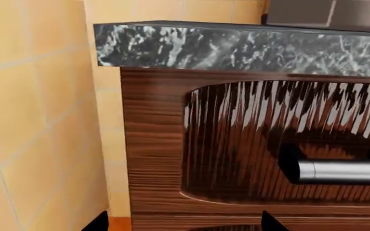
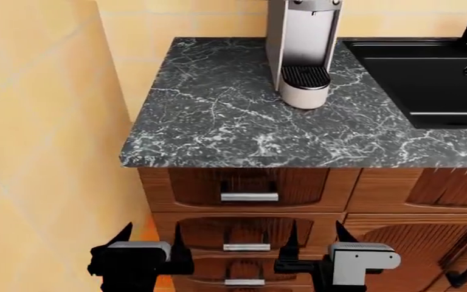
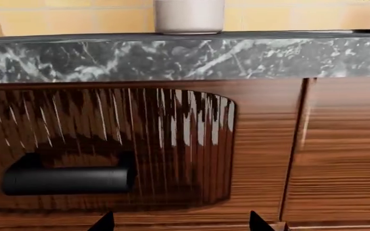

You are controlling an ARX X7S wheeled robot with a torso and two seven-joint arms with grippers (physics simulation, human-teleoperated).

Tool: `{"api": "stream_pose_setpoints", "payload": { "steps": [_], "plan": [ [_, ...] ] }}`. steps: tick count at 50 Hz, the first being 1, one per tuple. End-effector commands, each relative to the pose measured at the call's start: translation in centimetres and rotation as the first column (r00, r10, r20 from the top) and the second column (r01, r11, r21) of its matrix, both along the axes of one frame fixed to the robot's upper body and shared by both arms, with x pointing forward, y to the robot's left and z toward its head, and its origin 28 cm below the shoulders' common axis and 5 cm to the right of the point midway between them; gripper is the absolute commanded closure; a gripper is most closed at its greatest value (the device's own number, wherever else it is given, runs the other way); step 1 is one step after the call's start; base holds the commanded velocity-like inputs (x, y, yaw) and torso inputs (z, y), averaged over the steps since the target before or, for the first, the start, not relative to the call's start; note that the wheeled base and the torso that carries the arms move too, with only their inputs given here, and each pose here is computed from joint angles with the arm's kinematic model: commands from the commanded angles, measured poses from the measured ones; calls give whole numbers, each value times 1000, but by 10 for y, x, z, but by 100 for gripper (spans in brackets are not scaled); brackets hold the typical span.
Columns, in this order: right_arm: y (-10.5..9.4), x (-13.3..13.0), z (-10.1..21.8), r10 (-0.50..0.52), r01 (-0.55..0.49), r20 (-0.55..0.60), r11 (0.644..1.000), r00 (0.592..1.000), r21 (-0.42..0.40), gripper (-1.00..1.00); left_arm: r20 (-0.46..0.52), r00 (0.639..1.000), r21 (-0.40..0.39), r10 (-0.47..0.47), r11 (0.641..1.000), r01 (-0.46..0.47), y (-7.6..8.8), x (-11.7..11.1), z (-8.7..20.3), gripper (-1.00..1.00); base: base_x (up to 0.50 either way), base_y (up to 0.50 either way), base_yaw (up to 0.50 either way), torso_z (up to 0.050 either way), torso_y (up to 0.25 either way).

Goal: Pick the mug from the cabinet, place it under the coffee machine dispenser, and press the start button.

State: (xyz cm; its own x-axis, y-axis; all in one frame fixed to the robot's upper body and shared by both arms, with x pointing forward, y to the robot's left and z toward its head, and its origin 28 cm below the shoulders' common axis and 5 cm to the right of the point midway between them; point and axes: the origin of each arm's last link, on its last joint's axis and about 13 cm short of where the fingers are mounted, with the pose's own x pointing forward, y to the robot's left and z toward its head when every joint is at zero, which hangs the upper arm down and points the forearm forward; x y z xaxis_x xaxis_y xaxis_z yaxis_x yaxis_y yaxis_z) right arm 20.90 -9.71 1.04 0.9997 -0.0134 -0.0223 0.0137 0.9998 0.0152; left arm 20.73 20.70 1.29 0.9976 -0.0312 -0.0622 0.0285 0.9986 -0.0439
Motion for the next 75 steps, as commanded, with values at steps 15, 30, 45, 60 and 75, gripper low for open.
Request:
{"api": "stream_pose_setpoints", "payload": {
  "steps": [15, 30, 45, 60, 75],
  "plan": [
    [1, -3, 0, 4, -4, 0, 1000, 1000, 31, -100, -10, 998, -48, -69, 996, 69, 0, -6, 1, -100, 29, 233, 0, 10, 0],
    [0, -5, 0, -2, 2, -1, 999, 1000, 51, -100, 10, 997, -53, -78, 996, 78, 1, -6, 4, -100, 0, 0, 0, 50, 0],
    [0, -7, 0, -4, 5, -4, 998, 1000, 60, -100, 21, 995, -47, -102, 994, 103, 1, -10, 5, -100, 0, 0, 0, 50, 0],
    [-10, -7, 108, -40, 74, 361, 994, 932, -81, -100, 137, 956, -75, -259, 960, 270, -6, 11, 77, -100, 0, 0, 0, 37, 0],
    [-52, 17, 532, -100, 368, 844, 922, 526, -120, -100, 30, 936, -184, -350, 919, 350, -41, 172, 265, -100, 0, 0, 0, 0, 0]
  ]
}}
